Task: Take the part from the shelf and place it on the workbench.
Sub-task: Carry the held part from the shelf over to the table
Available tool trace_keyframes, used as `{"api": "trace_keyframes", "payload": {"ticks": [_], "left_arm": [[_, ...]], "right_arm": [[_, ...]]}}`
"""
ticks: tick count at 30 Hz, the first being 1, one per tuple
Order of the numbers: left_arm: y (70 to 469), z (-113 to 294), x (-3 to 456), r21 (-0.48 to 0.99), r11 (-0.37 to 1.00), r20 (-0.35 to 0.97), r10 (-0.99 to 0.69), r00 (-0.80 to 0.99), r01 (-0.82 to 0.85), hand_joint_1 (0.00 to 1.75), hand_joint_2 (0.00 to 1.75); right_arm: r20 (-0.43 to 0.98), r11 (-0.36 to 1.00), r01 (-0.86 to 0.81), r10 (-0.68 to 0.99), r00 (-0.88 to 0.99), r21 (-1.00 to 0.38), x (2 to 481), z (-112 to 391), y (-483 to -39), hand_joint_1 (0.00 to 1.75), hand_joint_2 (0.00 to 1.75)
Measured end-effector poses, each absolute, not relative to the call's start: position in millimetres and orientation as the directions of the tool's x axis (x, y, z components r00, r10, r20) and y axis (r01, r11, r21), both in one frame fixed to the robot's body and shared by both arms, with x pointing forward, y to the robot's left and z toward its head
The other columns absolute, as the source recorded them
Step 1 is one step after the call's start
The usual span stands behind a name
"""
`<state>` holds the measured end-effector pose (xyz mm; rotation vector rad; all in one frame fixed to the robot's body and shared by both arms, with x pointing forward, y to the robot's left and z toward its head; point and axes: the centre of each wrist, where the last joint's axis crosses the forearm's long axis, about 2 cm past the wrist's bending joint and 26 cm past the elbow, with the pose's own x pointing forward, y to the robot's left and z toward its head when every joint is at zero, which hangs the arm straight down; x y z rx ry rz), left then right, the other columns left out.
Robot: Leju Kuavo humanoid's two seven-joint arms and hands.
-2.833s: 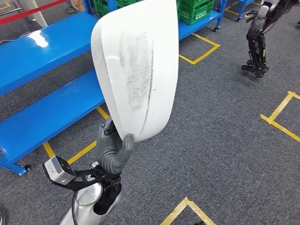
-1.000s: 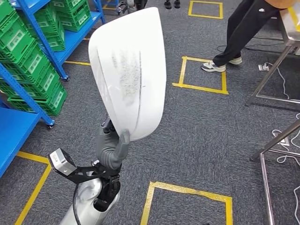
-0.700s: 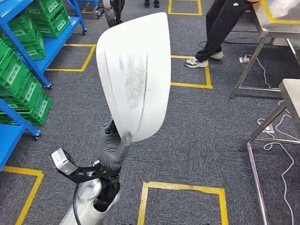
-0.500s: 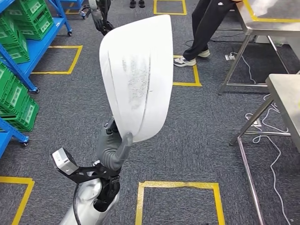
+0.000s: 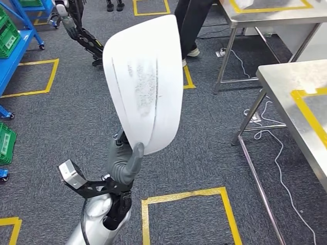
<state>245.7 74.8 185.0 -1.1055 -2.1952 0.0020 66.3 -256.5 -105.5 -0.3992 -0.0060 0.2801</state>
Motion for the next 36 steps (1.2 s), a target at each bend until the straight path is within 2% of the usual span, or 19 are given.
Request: {"api": "trace_keyframes", "payload": {"ticks": [36], "left_arm": [[75.6,185.5,247.8,-0.279,0.645,0.568,0.708,-0.420,0.711,1.75,1.75]], "right_arm": [[-0.047,0.884,-0.267,0.270,0.962,-0.384,67.2,-105.5,-258.0,0.00,1.75]]}}
